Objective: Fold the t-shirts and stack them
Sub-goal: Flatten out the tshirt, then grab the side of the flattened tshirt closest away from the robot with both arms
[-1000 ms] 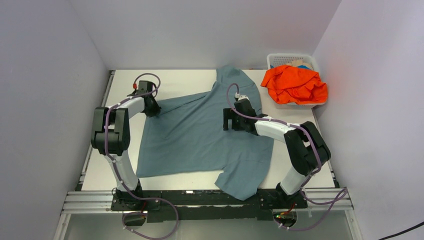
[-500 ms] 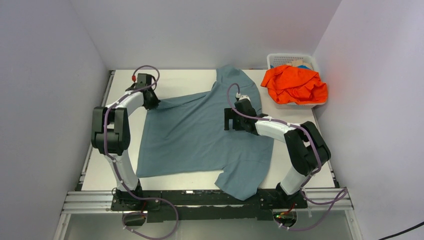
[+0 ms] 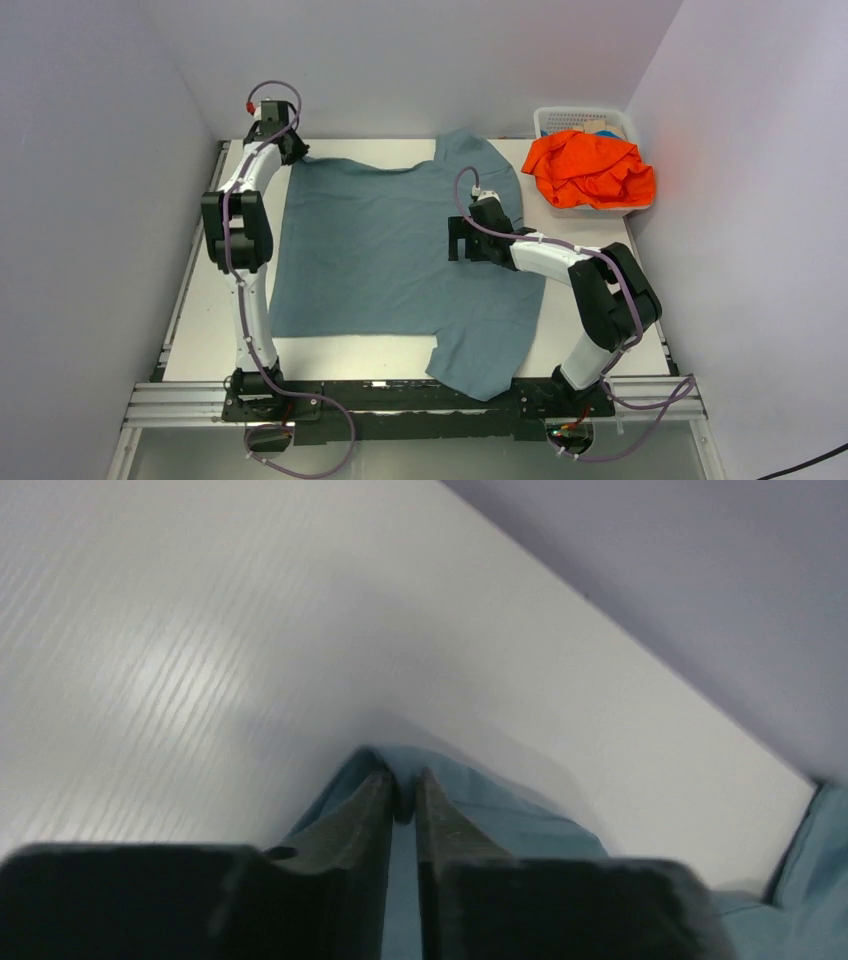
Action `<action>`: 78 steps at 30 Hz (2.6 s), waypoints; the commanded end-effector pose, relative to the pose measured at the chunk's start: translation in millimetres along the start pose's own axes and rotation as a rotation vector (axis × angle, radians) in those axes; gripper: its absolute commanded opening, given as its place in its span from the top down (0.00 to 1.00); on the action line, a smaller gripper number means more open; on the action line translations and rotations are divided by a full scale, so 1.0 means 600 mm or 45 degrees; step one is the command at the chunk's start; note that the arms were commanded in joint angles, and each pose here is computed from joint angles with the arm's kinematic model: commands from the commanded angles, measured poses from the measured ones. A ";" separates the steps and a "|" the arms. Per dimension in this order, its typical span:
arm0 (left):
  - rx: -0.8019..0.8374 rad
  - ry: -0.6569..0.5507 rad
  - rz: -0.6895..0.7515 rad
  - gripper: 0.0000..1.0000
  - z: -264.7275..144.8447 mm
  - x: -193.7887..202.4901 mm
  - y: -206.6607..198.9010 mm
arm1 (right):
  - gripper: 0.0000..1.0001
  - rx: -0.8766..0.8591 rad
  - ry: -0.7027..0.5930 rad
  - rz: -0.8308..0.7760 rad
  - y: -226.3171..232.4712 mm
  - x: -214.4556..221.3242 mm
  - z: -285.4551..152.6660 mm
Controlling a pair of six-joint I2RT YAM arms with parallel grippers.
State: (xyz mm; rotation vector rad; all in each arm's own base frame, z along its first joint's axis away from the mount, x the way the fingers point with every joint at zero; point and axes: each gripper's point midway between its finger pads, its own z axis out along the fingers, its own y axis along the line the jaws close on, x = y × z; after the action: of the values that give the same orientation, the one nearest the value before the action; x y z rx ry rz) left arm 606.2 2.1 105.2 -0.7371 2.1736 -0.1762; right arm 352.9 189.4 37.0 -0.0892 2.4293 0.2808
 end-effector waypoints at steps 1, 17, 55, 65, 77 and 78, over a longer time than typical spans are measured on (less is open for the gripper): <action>-0.029 -0.030 -0.082 0.43 0.028 -0.056 0.014 | 0.00 -0.021 -0.062 0.003 0.007 -0.028 -0.012; 0.395 0.172 0.053 0.01 -0.223 0.119 -0.025 | 0.00 0.087 -0.176 0.259 -0.063 -0.112 -0.027; 0.315 0.414 0.013 0.01 -0.217 0.247 0.022 | 0.00 0.293 -0.127 0.340 -0.172 -0.163 -0.003; -0.208 0.337 -0.030 0.01 -0.375 0.340 0.228 | 0.00 0.316 -0.197 0.307 -0.115 -0.081 -0.108; -0.491 0.240 -0.343 0.02 -0.434 0.417 0.373 | 0.00 0.296 -0.291 0.344 -0.121 -0.074 -0.125; -0.498 0.236 -0.353 0.03 -0.430 0.415 0.375 | 0.00 0.300 -0.284 0.343 -0.122 -0.071 -0.123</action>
State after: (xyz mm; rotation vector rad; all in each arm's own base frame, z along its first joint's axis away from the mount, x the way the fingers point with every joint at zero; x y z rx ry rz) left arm 187.2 5.3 29.3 -1.1859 2.3756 0.0133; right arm 341.7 102.0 96.7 0.3241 2.2914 0.1002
